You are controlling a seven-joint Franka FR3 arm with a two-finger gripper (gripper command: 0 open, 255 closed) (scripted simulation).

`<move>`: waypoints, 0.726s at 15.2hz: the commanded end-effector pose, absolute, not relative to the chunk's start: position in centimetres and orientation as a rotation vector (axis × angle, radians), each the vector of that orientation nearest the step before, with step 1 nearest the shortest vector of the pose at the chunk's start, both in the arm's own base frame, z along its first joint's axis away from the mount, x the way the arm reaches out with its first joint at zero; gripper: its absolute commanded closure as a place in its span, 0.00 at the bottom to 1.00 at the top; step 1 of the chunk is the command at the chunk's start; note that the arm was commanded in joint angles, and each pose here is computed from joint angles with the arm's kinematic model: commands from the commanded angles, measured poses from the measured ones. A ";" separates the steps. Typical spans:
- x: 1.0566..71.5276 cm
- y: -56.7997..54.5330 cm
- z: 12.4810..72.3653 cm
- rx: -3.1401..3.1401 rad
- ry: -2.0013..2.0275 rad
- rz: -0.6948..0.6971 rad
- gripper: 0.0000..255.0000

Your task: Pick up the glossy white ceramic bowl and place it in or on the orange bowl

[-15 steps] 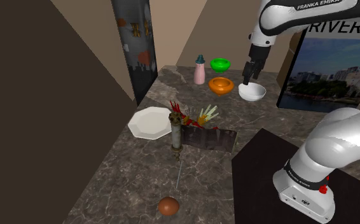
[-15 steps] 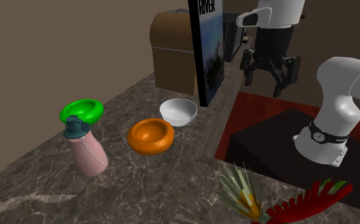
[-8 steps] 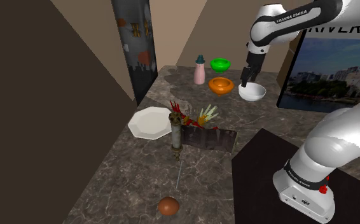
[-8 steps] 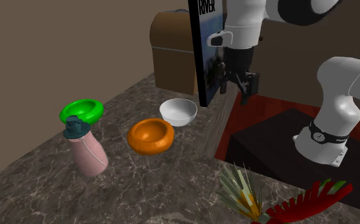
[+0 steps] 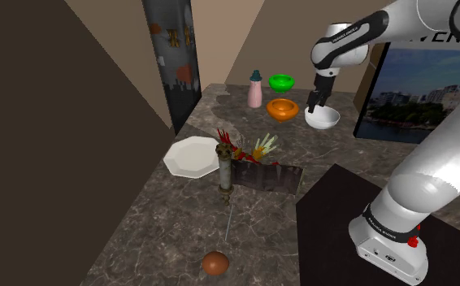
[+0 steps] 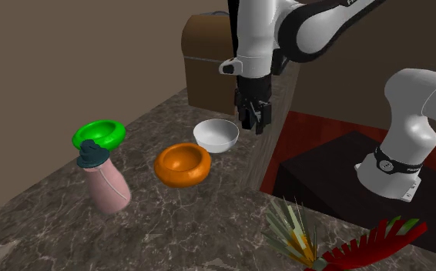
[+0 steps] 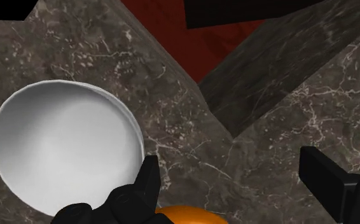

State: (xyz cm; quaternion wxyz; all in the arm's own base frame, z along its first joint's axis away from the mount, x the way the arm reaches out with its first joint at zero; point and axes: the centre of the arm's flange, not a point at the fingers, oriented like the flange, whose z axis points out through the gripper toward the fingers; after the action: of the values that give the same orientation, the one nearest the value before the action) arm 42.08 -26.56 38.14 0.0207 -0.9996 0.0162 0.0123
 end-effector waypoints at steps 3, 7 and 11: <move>43.8 -30.3 35.3 -3.111 0.068 0.035 0.00; 45.4 -34.3 32.5 -3.121 0.086 0.032 0.00; 45.5 -34.5 30.7 -3.122 0.087 0.032 0.00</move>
State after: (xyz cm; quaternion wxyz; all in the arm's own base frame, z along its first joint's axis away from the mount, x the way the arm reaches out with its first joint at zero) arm 45.47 -34.41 31.33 0.0094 -0.9995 0.0280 0.0104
